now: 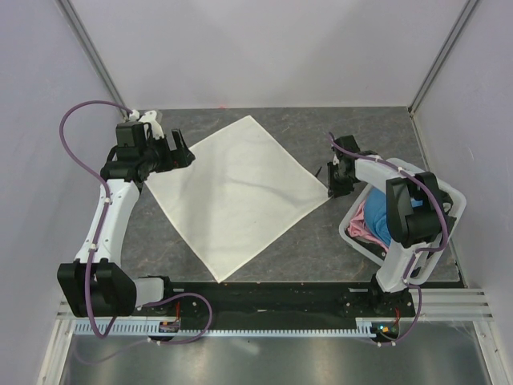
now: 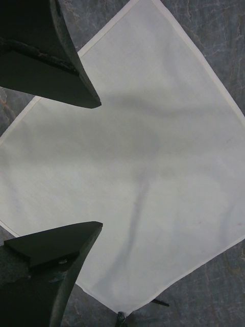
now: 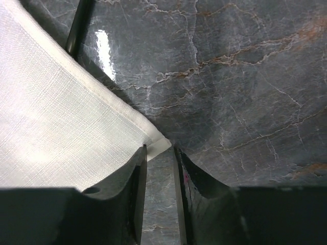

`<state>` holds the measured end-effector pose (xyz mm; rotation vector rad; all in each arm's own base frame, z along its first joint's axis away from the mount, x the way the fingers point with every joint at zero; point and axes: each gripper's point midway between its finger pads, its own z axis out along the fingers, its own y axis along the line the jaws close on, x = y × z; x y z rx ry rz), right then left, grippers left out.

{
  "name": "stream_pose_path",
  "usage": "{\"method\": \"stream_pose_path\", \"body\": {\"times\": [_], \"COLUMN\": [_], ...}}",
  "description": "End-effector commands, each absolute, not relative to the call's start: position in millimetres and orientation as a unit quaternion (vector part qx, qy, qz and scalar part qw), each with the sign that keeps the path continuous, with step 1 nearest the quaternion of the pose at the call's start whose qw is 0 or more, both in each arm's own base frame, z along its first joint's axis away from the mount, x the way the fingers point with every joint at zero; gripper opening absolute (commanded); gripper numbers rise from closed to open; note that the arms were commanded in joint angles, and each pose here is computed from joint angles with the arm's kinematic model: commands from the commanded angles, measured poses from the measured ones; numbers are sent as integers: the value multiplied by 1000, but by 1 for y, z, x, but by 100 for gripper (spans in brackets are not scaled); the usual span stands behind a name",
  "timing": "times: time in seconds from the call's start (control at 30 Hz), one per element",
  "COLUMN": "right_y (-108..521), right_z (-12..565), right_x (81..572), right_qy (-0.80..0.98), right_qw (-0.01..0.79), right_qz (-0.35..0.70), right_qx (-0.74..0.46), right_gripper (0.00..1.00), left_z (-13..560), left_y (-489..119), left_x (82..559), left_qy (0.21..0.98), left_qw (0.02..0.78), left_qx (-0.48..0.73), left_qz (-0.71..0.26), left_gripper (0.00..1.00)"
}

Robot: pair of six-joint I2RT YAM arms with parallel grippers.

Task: Fold the napkin, place the utensils inside, and roll it up
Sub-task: Fold the napkin

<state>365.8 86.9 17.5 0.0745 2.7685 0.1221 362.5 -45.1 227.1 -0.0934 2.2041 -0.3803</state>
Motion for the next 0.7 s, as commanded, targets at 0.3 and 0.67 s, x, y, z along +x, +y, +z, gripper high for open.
{"method": "stream_pose_path", "body": {"times": [0.3, 0.67], "right_y": [88, 116], "right_z": [13, 94], "right_x": [379, 398], "right_qy": [980, 953], "right_qw": [196, 295], "right_qz": [47, 67], "right_qx": [2, -14], "right_gripper": [6, 0], "left_z": [243, 245], "left_y": [-52, -54], "left_x": [363, 362], "left_qy": [872, 871], "left_qw": [459, 459], "left_qx": [-18, -18], "left_qz": [-169, -174], "left_gripper": [98, 100]}}
